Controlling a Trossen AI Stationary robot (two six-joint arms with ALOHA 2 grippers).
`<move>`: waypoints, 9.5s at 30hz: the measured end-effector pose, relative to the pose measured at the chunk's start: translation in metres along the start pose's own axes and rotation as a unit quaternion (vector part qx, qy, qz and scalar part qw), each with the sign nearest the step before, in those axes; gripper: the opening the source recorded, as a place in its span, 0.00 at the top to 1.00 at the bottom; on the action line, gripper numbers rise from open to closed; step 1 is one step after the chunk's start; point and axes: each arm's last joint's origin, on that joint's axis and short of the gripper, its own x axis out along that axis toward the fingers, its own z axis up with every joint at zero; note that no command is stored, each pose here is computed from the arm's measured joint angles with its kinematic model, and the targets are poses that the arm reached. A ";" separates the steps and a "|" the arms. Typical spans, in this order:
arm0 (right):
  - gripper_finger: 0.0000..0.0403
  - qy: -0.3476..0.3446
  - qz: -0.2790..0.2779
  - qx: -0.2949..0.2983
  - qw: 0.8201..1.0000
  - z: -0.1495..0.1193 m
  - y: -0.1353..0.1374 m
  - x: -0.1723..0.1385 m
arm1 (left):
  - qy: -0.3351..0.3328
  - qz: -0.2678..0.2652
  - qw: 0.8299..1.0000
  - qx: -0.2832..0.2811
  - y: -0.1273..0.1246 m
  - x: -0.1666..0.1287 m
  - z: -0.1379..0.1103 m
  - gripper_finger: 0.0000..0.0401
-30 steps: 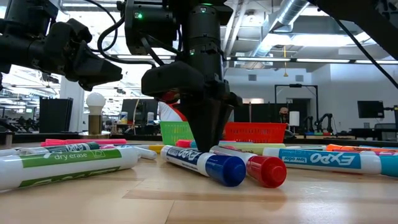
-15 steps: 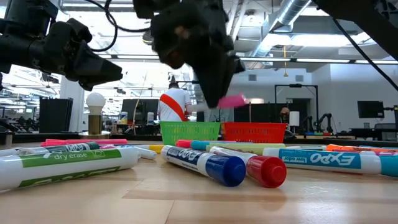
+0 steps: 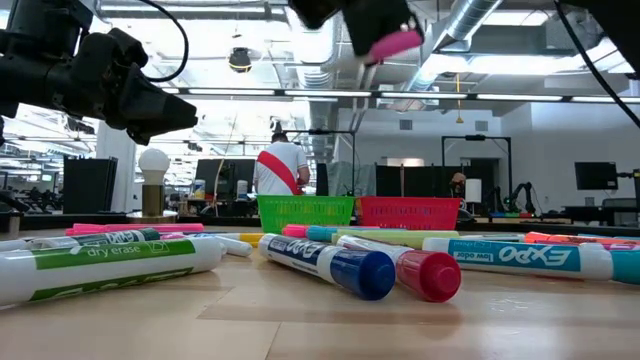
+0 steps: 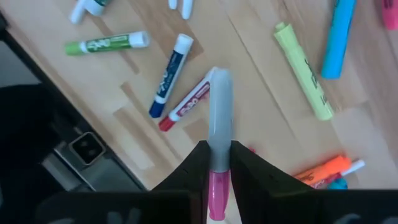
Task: Pick & Place Markers
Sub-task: Put the small pink highlighter pen into the blue bin, then put the top small yellow highlighter pen into the blue bin
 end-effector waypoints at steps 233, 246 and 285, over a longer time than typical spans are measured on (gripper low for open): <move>0.84 -0.159 -0.110 -0.026 0.981 0.091 -0.303 -0.056 | -0.004 0.002 1.000 0.001 0.000 0.000 0.001 0.60; 0.84 -0.144 -0.097 -0.058 0.983 0.020 -0.215 -0.102 | -0.004 0.002 1.000 0.001 0.000 0.000 0.001 0.60; 0.84 -0.161 -0.085 -0.068 0.981 -0.126 -0.153 -0.054 | -0.075 -0.052 0.994 0.057 -0.013 0.014 0.056 0.60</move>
